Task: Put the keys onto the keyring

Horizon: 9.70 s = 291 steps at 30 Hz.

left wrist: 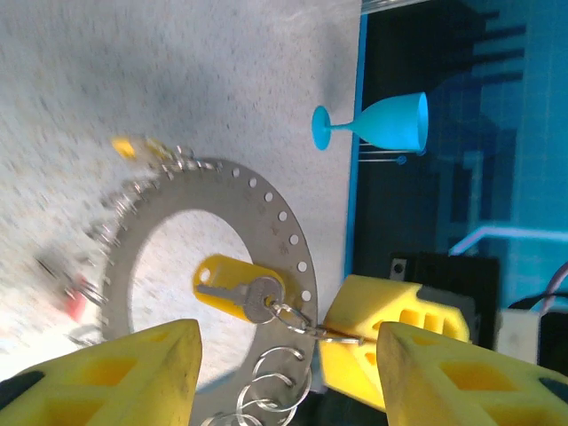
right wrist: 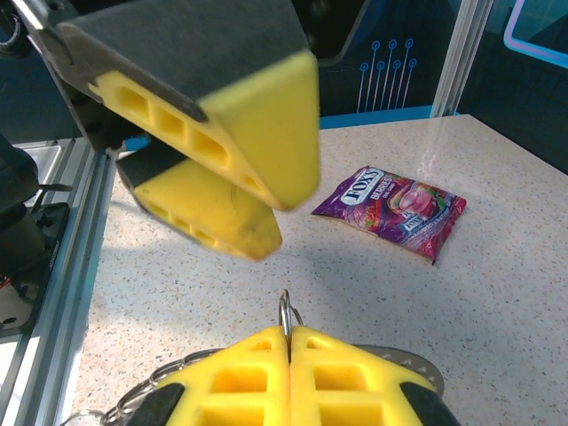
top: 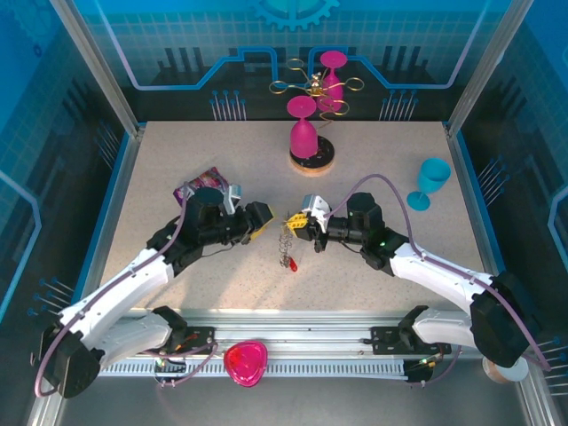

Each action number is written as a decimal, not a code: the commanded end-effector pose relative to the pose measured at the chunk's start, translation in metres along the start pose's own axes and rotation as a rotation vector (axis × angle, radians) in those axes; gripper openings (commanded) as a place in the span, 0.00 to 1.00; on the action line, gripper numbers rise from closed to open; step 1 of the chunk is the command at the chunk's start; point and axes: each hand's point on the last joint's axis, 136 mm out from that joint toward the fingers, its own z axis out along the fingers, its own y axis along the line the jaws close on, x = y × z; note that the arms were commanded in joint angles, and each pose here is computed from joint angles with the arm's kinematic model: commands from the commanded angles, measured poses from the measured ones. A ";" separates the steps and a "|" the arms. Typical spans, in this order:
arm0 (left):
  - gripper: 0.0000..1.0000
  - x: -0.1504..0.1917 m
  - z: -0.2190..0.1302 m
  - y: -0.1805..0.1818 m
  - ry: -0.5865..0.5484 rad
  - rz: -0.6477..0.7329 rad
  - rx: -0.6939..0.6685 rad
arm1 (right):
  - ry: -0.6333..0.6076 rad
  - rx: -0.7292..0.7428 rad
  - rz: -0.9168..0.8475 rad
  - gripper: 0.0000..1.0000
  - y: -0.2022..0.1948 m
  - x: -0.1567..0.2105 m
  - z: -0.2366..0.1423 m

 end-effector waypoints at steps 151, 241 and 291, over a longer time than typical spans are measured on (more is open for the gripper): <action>0.00 0.014 0.006 -0.005 0.247 -0.111 -0.399 | 0.105 0.166 0.231 0.01 -0.012 0.068 0.033; 0.00 0.038 0.024 0.009 0.292 -0.381 -0.428 | -0.071 0.340 -0.351 0.09 0.010 0.014 0.037; 0.29 0.049 0.023 0.000 0.267 1.649 0.333 | 0.170 -0.241 -0.132 0.00 0.030 -0.005 -0.009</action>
